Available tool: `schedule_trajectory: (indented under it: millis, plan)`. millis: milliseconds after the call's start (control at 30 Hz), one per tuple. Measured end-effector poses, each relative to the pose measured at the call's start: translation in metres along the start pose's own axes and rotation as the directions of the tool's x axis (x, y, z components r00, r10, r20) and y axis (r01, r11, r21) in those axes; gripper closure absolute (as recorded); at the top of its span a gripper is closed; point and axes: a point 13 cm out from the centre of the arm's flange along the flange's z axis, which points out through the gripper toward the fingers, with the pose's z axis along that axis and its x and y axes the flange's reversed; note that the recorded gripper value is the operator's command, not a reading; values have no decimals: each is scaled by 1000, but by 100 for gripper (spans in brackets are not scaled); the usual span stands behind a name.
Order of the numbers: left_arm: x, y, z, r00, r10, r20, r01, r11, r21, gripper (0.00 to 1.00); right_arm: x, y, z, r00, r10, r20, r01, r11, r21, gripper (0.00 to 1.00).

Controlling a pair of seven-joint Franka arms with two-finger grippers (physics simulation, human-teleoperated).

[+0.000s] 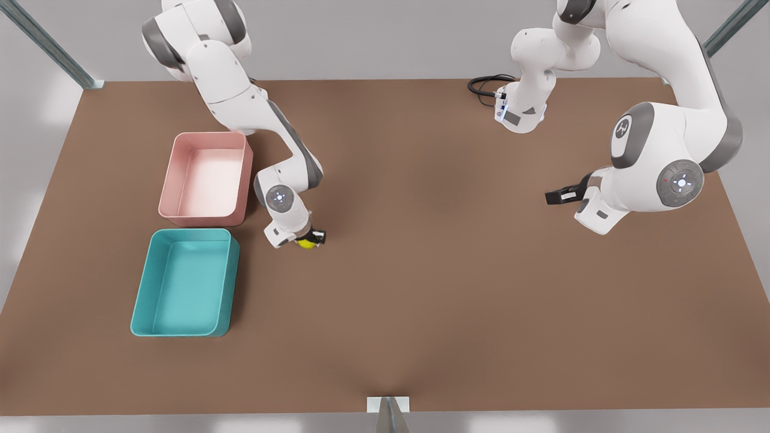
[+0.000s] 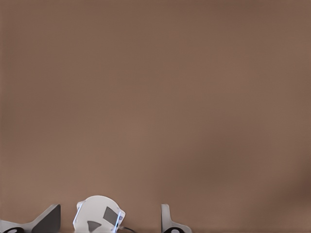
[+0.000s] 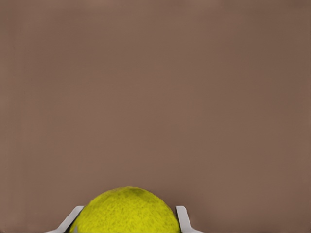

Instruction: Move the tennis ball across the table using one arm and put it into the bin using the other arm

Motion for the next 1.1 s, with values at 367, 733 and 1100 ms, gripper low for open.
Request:
schedule_trajectory:
  millis: [367,733,1100]
  plan:
    - [0,0,1,1000,-13,-4,13,1000,-2,0,-174,-258,-149,992,102,78,-114,978,175,29]
    - [1,0,2,1000,-20,-11,20,1000,-3,0,-177,-189,-232,968,-243,-63,250,956,153,0]
    - [3,1,2,1000,-24,-17,24,1000,-7,0,-104,-238,-440,969,-222,-110,235,965,120,0]
